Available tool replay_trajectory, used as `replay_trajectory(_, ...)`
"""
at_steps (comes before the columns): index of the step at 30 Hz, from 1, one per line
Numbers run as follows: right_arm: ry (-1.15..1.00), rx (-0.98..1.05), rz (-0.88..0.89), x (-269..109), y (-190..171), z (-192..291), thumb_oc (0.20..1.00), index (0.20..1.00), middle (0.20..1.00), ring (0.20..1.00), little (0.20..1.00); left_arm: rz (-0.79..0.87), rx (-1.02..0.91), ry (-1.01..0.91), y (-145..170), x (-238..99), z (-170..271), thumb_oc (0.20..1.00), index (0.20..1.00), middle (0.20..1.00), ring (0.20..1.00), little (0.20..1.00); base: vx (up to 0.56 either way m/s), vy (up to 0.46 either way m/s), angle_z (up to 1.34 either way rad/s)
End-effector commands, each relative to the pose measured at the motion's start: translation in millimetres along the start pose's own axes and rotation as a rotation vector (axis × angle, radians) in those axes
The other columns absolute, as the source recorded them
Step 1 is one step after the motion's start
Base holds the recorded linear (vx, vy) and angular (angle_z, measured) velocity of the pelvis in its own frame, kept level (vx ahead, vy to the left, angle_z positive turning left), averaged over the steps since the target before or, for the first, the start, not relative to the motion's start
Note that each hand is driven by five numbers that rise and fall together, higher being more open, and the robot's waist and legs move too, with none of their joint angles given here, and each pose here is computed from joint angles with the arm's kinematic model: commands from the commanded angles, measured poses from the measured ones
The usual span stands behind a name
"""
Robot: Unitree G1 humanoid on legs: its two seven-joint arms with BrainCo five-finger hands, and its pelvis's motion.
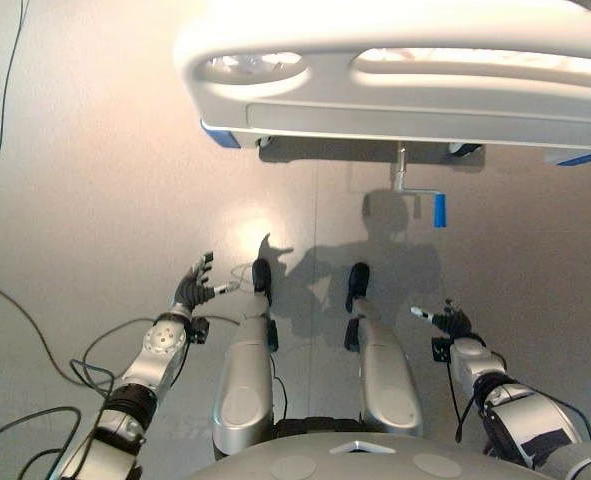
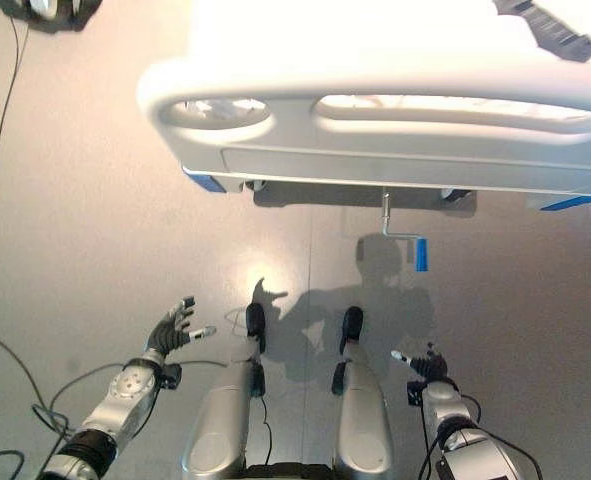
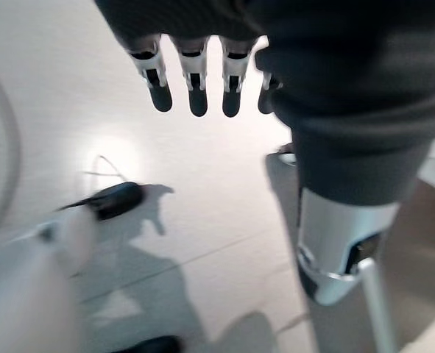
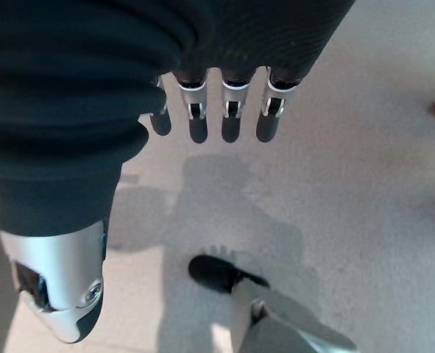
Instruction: Raise the hospital bed
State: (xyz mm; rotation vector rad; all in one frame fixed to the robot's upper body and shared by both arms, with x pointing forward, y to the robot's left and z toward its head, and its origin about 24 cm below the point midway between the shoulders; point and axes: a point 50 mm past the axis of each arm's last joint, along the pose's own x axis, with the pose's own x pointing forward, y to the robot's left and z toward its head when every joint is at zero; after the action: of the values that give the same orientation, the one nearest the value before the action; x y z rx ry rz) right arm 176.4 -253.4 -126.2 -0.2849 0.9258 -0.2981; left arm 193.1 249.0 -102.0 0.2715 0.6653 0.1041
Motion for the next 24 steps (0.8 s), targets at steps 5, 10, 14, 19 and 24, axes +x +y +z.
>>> replay_trajectory(5,0.073,-0.086,0.029,-5,-4,-26,1.0,1.0,1.0,1.0,1.0,0.027,0.037,0.125,-1,-9,-31,1.0,1.0,1.0,1.0,1.0,0.08,0.008,-0.12)
replay_trajectory(10,0.134,-0.049,0.042,-11,-6,-49,1.0,1.0,1.0,1.0,1.0,0.006,0.052,0.16,-9,-14,-41,1.0,1.0,1.0,1.0,1.0,0.05,0.018,0.04)
replay_trajectory(14,0.172,-0.043,0.063,-16,-1,-61,1.0,1.0,1.0,1.0,1.0,-0.01,0.054,0.204,-15,-18,-50,1.0,1.0,1.0,1.0,1.0,0.03,0.01,0.03)
replay_trajectory(19,0.219,-0.041,0.096,-20,3,-73,1.0,1.0,1.0,1.0,1.0,-0.057,0.105,0.273,-23,-24,-64,1.0,1.0,1.0,1.0,1.0,0.0,0.0,0.0)
replay_trajectory(24,0.235,-0.027,0.12,-24,10,-79,1.0,1.0,1.0,1.0,1.0,-0.08,0.095,0.293,-30,-26,-68,1.0,1.0,1.0,1.0,1.0,0.02,0.003,-0.01)
